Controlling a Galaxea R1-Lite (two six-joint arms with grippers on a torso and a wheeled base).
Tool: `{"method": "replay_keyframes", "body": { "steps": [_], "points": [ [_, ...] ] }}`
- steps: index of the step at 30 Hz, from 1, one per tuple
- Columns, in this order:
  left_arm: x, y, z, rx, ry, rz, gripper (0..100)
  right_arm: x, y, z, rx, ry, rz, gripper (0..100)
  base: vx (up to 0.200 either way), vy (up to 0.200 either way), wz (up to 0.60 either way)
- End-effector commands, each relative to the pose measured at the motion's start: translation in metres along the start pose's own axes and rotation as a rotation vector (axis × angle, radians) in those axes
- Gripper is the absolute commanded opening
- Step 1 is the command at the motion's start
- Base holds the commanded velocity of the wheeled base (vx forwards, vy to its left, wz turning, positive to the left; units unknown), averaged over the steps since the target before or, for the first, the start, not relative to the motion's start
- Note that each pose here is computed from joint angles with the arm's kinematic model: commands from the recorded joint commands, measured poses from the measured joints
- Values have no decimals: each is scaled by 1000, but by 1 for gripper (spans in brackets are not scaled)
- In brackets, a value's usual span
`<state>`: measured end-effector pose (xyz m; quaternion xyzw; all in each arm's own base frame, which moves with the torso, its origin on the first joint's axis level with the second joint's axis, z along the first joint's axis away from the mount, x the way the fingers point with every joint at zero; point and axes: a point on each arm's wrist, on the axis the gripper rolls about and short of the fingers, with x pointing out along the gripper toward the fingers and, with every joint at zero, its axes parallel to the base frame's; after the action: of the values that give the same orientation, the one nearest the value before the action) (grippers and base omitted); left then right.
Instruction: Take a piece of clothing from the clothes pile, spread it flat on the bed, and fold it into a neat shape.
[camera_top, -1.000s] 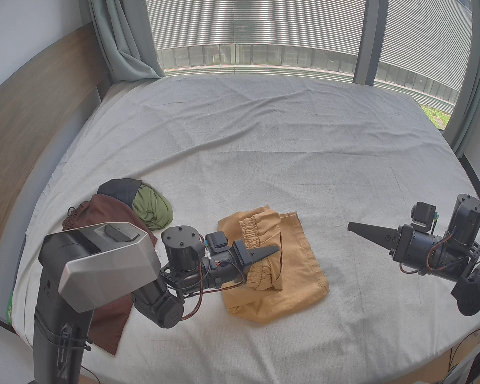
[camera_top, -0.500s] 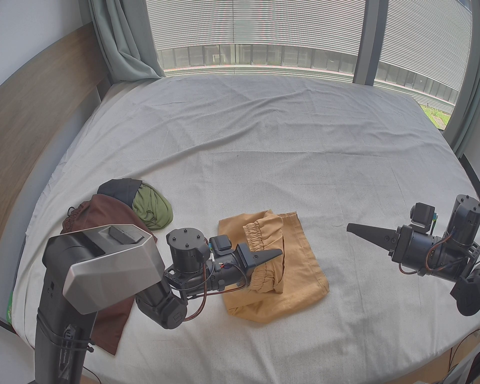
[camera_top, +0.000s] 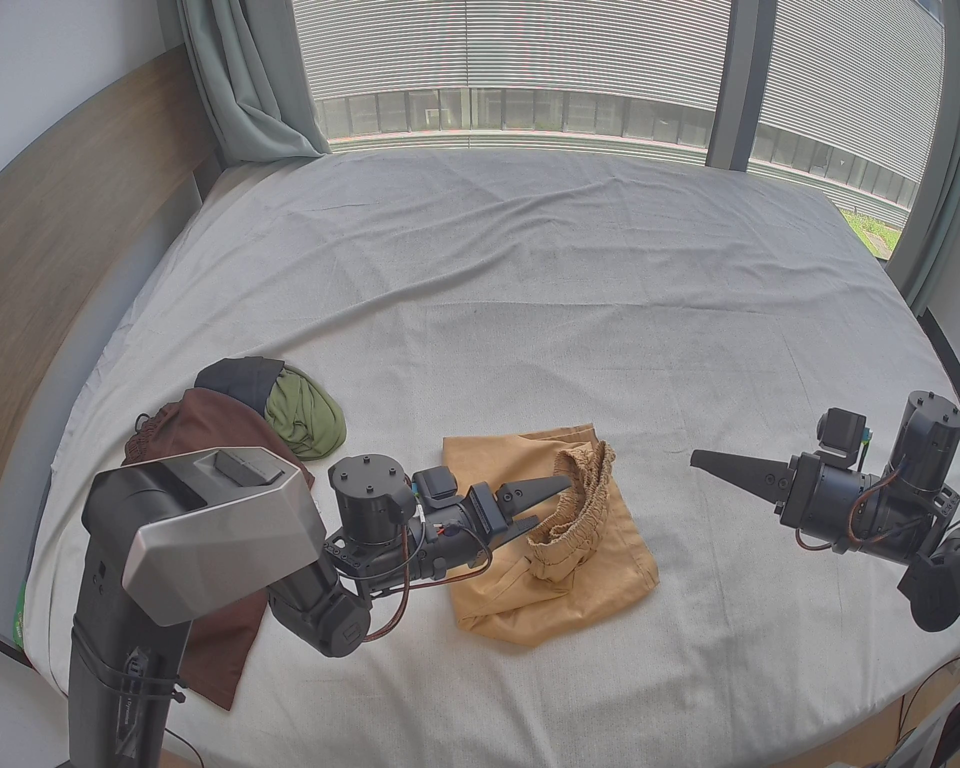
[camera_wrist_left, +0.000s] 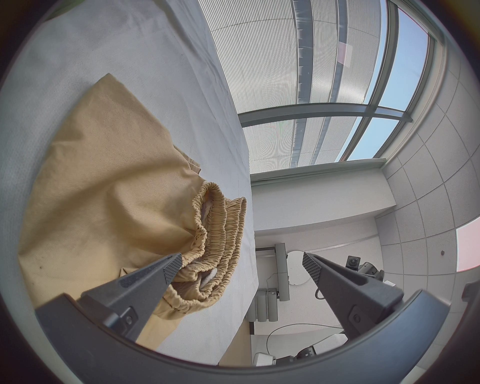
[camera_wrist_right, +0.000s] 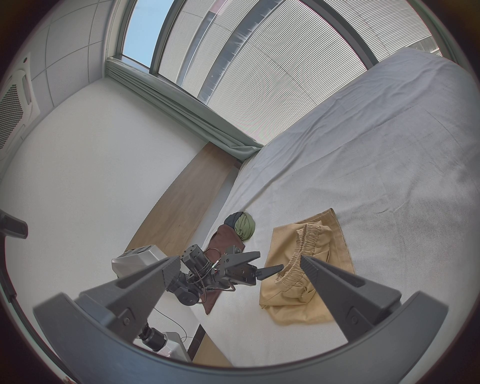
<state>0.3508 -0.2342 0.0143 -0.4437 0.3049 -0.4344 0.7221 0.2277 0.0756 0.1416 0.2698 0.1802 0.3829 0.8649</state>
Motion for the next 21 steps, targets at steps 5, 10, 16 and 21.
{"method": "replay_keyframes", "body": {
  "steps": [5,10,16,21],
  "points": [
    [-15,-4,-10,47,20,35,100,3,-4,-4,13,18,-9,100,0,0,0],
    [-10,-8,-21,75,49,26,100,5,-6,-6,12,30,-11,100,0,0,0],
    [-16,-13,-14,99,14,0,100,6,-10,-9,4,40,-24,100,0,0,0],
    [-36,-20,-5,114,-29,2,100,10,-14,-14,16,62,-31,100,0,0,0]
  ]
}}
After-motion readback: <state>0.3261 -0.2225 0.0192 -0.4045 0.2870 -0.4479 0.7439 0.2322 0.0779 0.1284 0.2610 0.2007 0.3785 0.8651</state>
